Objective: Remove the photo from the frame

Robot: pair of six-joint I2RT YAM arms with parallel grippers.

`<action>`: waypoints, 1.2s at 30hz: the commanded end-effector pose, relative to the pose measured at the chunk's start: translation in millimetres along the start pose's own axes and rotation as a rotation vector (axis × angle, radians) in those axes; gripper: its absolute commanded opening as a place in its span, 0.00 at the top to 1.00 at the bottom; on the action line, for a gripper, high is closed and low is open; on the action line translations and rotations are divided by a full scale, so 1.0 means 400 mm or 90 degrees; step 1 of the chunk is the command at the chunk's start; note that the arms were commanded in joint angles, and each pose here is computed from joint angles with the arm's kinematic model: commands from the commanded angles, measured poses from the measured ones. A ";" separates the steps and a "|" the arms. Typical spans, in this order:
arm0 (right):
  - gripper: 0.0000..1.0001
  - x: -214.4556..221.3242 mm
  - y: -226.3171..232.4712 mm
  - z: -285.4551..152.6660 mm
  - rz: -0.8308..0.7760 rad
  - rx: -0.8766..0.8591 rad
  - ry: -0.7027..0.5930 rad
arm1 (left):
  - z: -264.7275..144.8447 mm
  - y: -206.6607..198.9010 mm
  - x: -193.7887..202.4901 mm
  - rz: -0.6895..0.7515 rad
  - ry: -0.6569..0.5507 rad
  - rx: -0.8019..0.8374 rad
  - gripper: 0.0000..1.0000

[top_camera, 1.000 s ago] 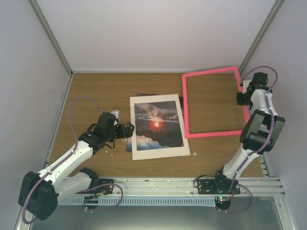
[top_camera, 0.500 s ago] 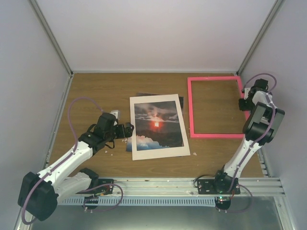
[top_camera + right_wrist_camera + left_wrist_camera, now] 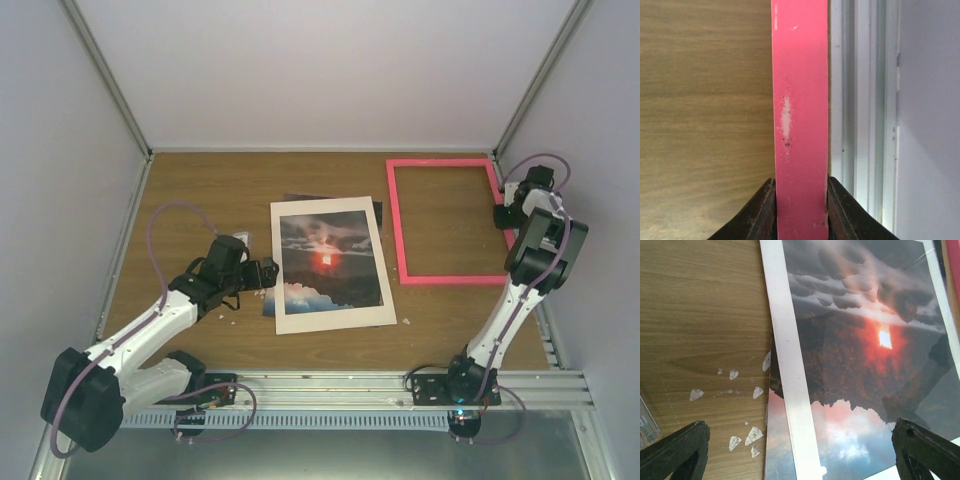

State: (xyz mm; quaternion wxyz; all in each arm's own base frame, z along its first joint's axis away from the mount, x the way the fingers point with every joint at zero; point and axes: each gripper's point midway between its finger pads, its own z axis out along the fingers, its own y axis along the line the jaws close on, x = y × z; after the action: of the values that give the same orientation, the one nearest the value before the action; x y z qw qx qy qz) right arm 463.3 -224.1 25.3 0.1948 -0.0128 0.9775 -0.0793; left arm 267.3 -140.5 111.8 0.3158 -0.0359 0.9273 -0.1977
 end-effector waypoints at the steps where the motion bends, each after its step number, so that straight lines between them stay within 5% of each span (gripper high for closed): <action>1: 0.73 -0.040 -0.048 -0.001 0.004 0.050 -0.026 | 0.011 -0.002 -0.012 -0.005 -0.009 -0.004 0.01; 10: 0.42 -0.055 -0.018 -0.064 0.105 0.058 -0.052 | 0.041 0.000 0.001 -0.001 0.022 -0.011 0.01; 16: 0.34 -0.068 0.183 -0.141 0.124 0.004 -0.080 | 0.058 0.009 0.025 -0.001 0.054 -0.021 0.01; 23: 0.32 -0.083 0.494 -0.235 0.000 -0.095 -0.141 | 0.068 0.012 0.041 -0.041 0.083 0.025 0.01; 36: 0.29 0.069 0.978 -0.437 -0.249 -0.268 -0.252 | 0.079 0.052 0.102 -0.101 0.138 0.036 0.02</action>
State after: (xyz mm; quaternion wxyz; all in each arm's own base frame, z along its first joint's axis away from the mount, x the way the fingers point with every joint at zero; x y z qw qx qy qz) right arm 393.4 138.2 90.5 0.3083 -0.2051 0.9271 0.0584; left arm 253.9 -139.4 61.3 0.2048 -0.0678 0.9487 -0.2311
